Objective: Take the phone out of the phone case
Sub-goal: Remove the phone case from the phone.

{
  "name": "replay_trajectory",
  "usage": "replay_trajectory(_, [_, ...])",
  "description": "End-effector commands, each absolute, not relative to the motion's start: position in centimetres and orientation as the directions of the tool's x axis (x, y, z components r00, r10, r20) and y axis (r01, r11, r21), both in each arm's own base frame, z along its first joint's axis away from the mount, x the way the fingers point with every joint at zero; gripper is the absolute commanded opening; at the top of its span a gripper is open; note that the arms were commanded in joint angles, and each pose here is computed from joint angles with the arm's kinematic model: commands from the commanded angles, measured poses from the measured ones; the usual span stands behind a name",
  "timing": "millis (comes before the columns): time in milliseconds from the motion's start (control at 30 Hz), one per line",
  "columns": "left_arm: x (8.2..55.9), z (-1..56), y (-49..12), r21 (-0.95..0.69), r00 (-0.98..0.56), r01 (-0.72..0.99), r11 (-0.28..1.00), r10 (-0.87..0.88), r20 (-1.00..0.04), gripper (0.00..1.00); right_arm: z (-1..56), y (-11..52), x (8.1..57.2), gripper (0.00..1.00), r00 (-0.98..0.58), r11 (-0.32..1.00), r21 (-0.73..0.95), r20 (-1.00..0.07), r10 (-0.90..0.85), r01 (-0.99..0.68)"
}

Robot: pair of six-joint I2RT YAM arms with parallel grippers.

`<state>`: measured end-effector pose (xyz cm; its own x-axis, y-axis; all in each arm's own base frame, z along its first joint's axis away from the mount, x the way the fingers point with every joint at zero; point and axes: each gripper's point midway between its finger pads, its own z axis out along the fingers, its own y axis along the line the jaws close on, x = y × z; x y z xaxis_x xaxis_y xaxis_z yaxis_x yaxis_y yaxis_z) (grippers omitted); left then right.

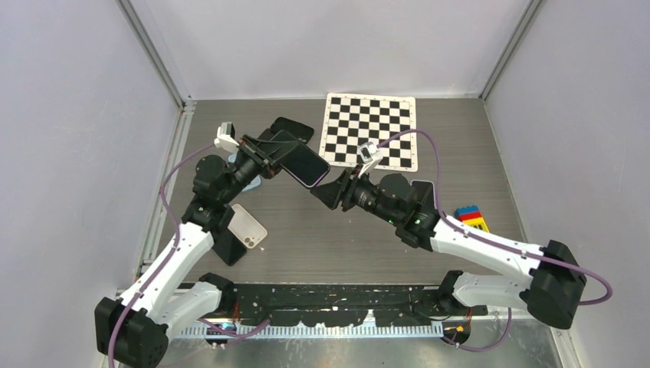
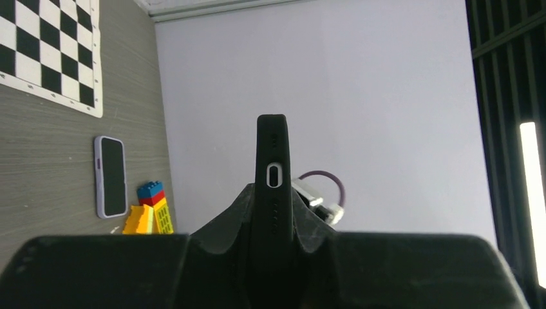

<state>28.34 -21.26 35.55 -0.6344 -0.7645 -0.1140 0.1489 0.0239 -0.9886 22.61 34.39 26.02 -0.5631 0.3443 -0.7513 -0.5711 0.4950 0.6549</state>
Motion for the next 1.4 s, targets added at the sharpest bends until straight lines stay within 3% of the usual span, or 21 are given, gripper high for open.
replay_trajectory(0, [27.3, 39.2, -20.5, -0.942, -0.572, 0.33, 0.069, -0.779, -0.257, 0.0, 32.0, 33.6, 20.1, 0.53, -0.471, 0.348, 0.606, -0.786, 0.4, -0.715])
replay_trajectory(233, [26.4, 40.0, -20.3, -0.873, -0.544, 0.436, 0.219, -0.708, -0.449, 0.0, 33.4, 31.2, 17.4, 0.76, -0.45, 0.27, 0.549, -0.822, 0.35, -0.791])
replay_trajectory(433, [24.9, 41.2, -21.0, -0.816, -0.563, 0.526, 0.24, -0.62, -0.546, 0.0, 34.6, 29.5, 18.9, 0.77, -0.541, 0.223, 0.656, -0.734, 0.412, -0.721])
replay_trajectory(500, [24.6, 41.5, -21.2, -0.809, -0.573, 0.54, 0.23, -0.603, -0.554, 0.0, 34.7, 29.3, 19.7, 0.74, -0.562, 0.223, 0.681, -0.713, 0.42, -0.698])
replay_trajectory(700, [24.5, 41.3, -21.7, -0.811, -0.596, 0.545, 0.213, -0.582, -0.554, 0.0, 35.6, 30.4, 19.7, 0.51, -0.594, 0.162, 0.683, -0.709, 0.381, -0.712])
replay_trajectory(767, [24.6, 41.1, -21.7, -0.812, -0.598, 0.543, 0.212, -0.582, -0.551, 0.0, 36.2, 30.5, 19.4, 0.51, -0.587, 0.137, 0.672, -0.714, 0.383, -0.728])
replay_trajectory(833, [24.7, 41.0, -21.8, -0.815, -0.602, 0.541, 0.207, -0.581, -0.547, 0.0, 36.5, 30.5, 19.3, 0.59, -0.581, 0.128, 0.666, -0.715, 0.387, -0.735])
replay_trajectory(900, [24.7, 41.1, -21.9, -0.815, -0.605, 0.545, 0.196, -0.581, -0.544, 0.0, 36.7, 30.6, 19.5, 0.61, -0.58, 0.13, 0.666, -0.715, 0.39, -0.735])
replay_trajectory(1000, [24.6, 41.3, -21.9, -0.816, -0.607, 0.547, 0.187, -0.582, -0.54, 0.0, 36.7, 30.8, 19.6, 0.57, -0.587, 0.13, 0.672, -0.712, 0.386, -0.729])
replay_trajectory(1167, [24.5, 41.5, -21.9, -0.815, -0.608, 0.55, 0.18, -0.583, -0.539, 0.0, 35.9, 31.3, 20.6, 0.32, -0.609, 0.156, 0.695, -0.7, 0.373, -0.702])
replay_trajectory(1367, [24.4, 41.6, -22.0, -0.816, -0.611, 0.552, 0.173, -0.582, -0.537, 0.0, 34.8, 31.8, 21.3, 0.16, -0.631, 0.186, 0.712, -0.692, 0.351, -0.677])
